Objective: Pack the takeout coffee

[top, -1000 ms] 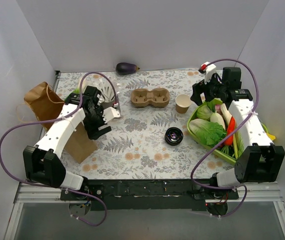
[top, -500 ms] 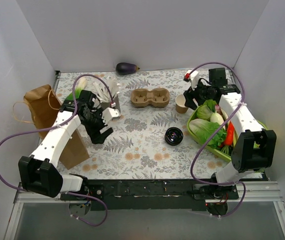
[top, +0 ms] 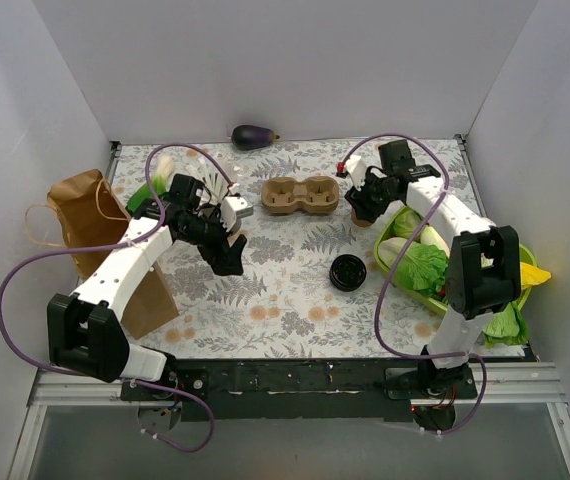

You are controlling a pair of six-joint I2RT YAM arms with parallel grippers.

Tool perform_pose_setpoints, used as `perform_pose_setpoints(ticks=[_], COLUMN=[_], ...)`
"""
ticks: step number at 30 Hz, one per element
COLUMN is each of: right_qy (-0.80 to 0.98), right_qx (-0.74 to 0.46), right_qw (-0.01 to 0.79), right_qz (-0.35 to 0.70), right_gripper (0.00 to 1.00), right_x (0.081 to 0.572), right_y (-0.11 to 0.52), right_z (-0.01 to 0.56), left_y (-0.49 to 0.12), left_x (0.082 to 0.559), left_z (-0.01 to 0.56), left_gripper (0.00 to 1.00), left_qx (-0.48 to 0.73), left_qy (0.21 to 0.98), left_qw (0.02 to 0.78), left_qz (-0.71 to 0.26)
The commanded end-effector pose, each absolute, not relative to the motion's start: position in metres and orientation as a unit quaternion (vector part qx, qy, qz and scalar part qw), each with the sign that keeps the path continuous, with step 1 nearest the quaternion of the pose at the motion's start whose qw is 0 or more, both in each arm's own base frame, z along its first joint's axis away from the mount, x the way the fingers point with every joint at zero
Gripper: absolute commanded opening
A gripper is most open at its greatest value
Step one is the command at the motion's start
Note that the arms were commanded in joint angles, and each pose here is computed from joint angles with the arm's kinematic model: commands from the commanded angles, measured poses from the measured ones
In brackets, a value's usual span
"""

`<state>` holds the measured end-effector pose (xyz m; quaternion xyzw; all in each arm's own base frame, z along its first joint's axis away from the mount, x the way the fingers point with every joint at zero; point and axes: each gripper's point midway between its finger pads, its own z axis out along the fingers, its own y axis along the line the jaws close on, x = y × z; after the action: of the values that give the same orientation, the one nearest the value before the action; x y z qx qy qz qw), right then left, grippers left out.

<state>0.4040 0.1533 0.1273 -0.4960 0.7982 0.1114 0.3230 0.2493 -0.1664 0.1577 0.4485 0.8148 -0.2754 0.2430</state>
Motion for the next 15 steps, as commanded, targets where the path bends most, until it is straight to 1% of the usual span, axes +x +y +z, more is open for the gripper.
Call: perform_pose_setpoints(ticks=[1, 2, 3, 5, 8, 9, 14, 15], right_qy=[0.798, 0.8, 0.805, 0.805, 0.805, 0.804, 0.806, 0.806], right_qx=[-0.499, -0.499, -0.5, -0.501, -0.507, -0.51, -0.518, -0.519], right_qw=[0.329, 0.323, 0.307, 0.304, 0.292, 0.289, 0.27, 0.267], right_qz=[0.079, 0.079, 0.085, 0.091, 0.096, 0.097, 0.098, 0.099], right_gripper=[0.55, 0.54, 0.51, 0.47, 0.37, 0.32, 0.26, 0.22], right_x=[0.427, 0.429, 0.428, 0.432, 0.432, 0.43, 0.424, 0.422], right_y=[0.153, 0.152, 0.154, 0.156, 0.16, 0.162, 0.165, 0.166], right_z=[0.136, 0.134, 0.125, 0.127, 0.121, 0.119, 0.112, 0.112], left_y=[-0.174, -0.174, -0.173, -0.172, -0.169, -0.168, -0.168, -0.167], left_x=[0.25, 0.25, 0.25, 0.248, 0.246, 0.246, 0.246, 0.245], left_z=[0.168, 0.169, 0.169, 0.168, 0.166, 0.167, 0.168, 0.166], left_gripper=[0.84, 0.84, 0.84, 0.84, 0.84, 0.84, 0.85, 0.85], left_qx=[0.436, 0.432, 0.432, 0.431, 0.436, 0.436, 0.438, 0.437], left_qy=[0.808, 0.81, 0.811, 0.813, 0.813, 0.813, 0.811, 0.813], left_qw=[0.267, 0.269, 0.269, 0.266, 0.266, 0.267, 0.272, 0.269], left_qz=[-0.292, -0.292, -0.29, -0.288, -0.279, -0.278, -0.276, -0.276])
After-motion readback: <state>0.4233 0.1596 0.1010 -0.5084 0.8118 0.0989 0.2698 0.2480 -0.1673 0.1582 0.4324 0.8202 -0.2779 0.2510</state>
